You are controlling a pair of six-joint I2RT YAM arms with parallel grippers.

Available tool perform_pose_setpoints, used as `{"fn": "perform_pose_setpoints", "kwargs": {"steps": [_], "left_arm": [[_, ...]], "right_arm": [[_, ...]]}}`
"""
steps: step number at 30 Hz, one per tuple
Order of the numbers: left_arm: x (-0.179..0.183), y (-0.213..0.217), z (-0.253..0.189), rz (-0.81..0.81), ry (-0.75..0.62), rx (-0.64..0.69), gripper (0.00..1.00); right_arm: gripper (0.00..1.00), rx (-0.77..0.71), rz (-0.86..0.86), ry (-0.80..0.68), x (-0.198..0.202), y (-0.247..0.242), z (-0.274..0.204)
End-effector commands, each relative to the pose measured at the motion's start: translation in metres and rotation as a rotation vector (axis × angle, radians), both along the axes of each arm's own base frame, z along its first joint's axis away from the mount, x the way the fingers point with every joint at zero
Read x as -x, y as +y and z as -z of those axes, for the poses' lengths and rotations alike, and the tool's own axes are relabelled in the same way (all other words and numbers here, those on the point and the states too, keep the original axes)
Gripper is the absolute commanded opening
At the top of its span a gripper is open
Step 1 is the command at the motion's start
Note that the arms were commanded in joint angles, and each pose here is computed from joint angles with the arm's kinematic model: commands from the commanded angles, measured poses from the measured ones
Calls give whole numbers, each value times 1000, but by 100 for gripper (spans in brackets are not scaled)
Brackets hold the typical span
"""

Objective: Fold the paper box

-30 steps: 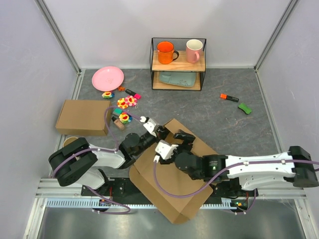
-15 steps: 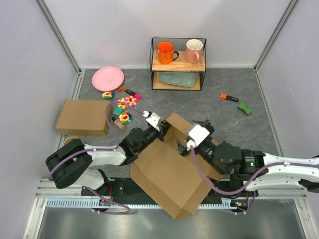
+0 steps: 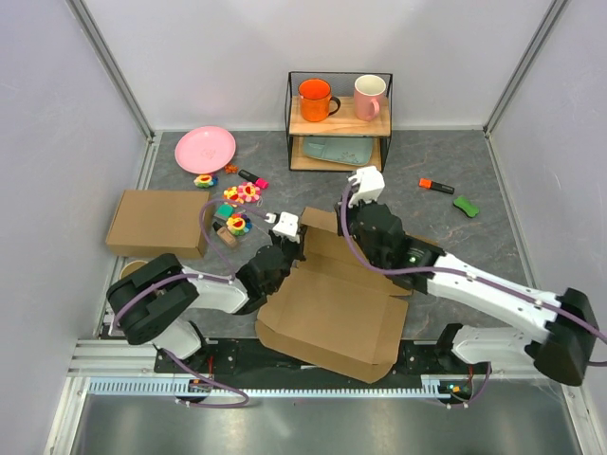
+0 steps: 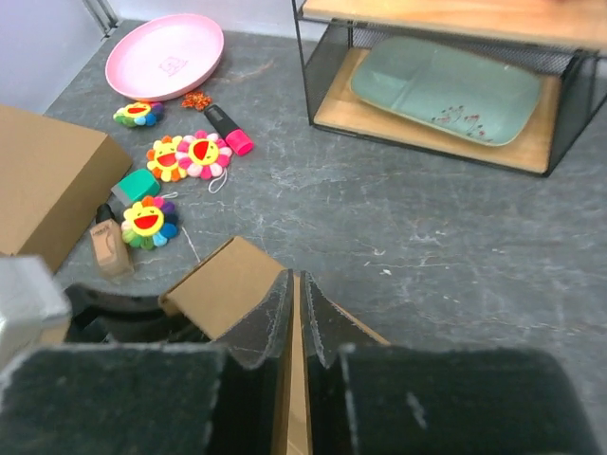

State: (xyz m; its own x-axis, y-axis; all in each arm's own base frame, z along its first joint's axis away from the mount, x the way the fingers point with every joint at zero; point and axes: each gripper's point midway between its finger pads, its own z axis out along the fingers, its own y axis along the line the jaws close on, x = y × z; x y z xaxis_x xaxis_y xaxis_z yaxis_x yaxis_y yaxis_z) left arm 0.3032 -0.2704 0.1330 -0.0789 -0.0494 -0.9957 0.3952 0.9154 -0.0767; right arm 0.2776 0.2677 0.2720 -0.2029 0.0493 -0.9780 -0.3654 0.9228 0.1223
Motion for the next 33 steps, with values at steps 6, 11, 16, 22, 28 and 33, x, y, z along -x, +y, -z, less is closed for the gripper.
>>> {"fn": "perform_pose_setpoints", "kwargs": {"steps": [6,11,16,22,28,33], "left_arm": [[-7,11,-1,-92,-58,102,2],[-8,12,1,-95,-68,84,2],[-11,5,0,-81,-73,64,8],[-15,1,-5,-69,-87,-7,2],[-13,13,6,-101,20,-159,2],[-10,27,12,-186,150,-208,2]], "right_arm": [[9,-199,-156,91,-22,56,30],[5,-110,-165,182,-20,61,82],[2,-52,-150,247,-16,55,120],[1,-37,-148,253,-15,53,121],[0,-40,-100,220,-19,42,102],[32,-67,78,78,-31,-2,33]]}}
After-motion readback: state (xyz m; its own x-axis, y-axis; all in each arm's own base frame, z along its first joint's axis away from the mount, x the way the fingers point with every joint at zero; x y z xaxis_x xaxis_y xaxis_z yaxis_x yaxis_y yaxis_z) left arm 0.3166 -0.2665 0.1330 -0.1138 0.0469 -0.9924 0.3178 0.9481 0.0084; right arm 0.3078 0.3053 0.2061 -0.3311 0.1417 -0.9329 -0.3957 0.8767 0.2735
